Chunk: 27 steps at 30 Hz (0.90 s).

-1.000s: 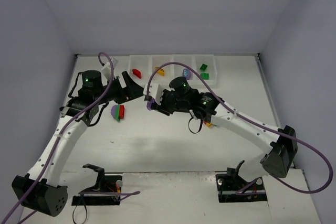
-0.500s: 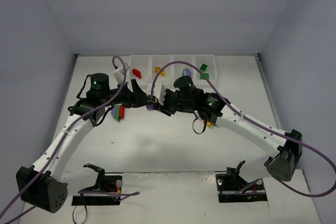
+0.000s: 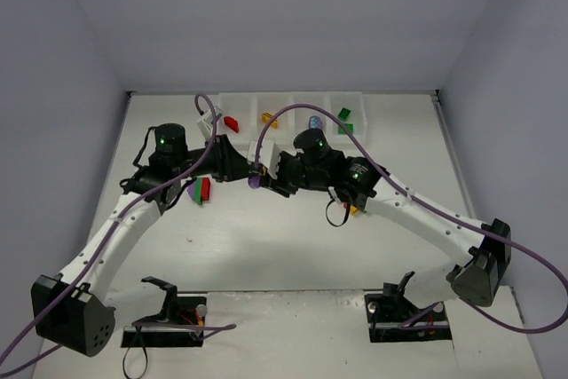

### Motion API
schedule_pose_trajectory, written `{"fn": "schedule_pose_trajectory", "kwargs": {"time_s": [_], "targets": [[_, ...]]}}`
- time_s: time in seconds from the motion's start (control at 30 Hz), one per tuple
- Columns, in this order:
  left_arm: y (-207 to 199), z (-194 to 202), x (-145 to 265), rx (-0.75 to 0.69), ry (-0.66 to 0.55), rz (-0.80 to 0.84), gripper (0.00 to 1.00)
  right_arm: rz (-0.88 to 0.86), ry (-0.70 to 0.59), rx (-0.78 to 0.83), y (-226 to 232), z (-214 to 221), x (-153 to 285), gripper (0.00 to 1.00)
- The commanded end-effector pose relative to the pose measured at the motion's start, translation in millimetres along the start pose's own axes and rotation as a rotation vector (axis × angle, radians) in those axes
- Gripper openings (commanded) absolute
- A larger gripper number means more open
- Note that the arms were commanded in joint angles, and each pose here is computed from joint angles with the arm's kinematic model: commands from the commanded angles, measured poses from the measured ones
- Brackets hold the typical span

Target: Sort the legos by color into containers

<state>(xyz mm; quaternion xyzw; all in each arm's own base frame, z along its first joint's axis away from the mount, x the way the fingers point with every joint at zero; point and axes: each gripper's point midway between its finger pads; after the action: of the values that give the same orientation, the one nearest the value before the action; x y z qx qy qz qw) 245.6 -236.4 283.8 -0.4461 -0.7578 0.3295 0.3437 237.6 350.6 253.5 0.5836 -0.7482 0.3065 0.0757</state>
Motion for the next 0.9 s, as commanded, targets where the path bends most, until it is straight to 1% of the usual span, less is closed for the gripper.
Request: {"fn": "schedule_pose_trajectory", "kwargs": {"time_s": [0.0,0.07,0.23,0.3,0.57,0.67,0.73,0.77,0.83,0.87], "targets": [[-14,-10,0,-0.08,-0.022,0.063,0.09,0.055,-0.106,0.023,-13,-33,13,0.01],[-16,-11,0,-0.079,-0.023,0.067,0.0,0.063,-0.084,0.022,-13,-24,11,0.02],[-19,-11,1,-0.067,-0.01,0.085,0.0,0.07,-0.037,0.008,-9,-3,10,0.01],[-15,-10,2,-0.057,-0.005,0.066,0.0,0.087,-0.017,0.006,-11,4,11,0.01],[-4,-27,16,-0.058,-0.056,0.008,0.0,0.142,0.057,-0.031,-23,39,20,0.0],[0,-32,21,-0.056,-0.08,-0.006,0.0,0.155,0.076,-0.06,-35,52,20,0.0],[3,-34,23,-0.055,-0.093,-0.019,0.0,0.176,0.084,-0.096,-51,63,17,0.0],[4,-33,24,-0.056,-0.096,-0.024,0.0,0.209,0.064,-0.12,-64,61,16,0.0],[7,-32,25,-0.067,-0.103,-0.041,0.0,0.252,0.078,-0.168,-88,74,7,0.0],[9,-30,27,-0.066,-0.105,-0.05,0.0,0.298,0.046,-0.198,-104,68,2,0.01]]}}
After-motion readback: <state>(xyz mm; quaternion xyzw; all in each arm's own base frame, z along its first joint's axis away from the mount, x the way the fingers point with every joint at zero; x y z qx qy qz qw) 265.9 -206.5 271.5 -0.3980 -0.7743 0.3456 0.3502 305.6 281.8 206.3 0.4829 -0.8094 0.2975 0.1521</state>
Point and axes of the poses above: each gripper's point midway between its finger pads, its own x axis back along the fingers, its own y axis along the line the jaws close on, z = x × y, and after that the axes turned 5 degrees about x, right-handed
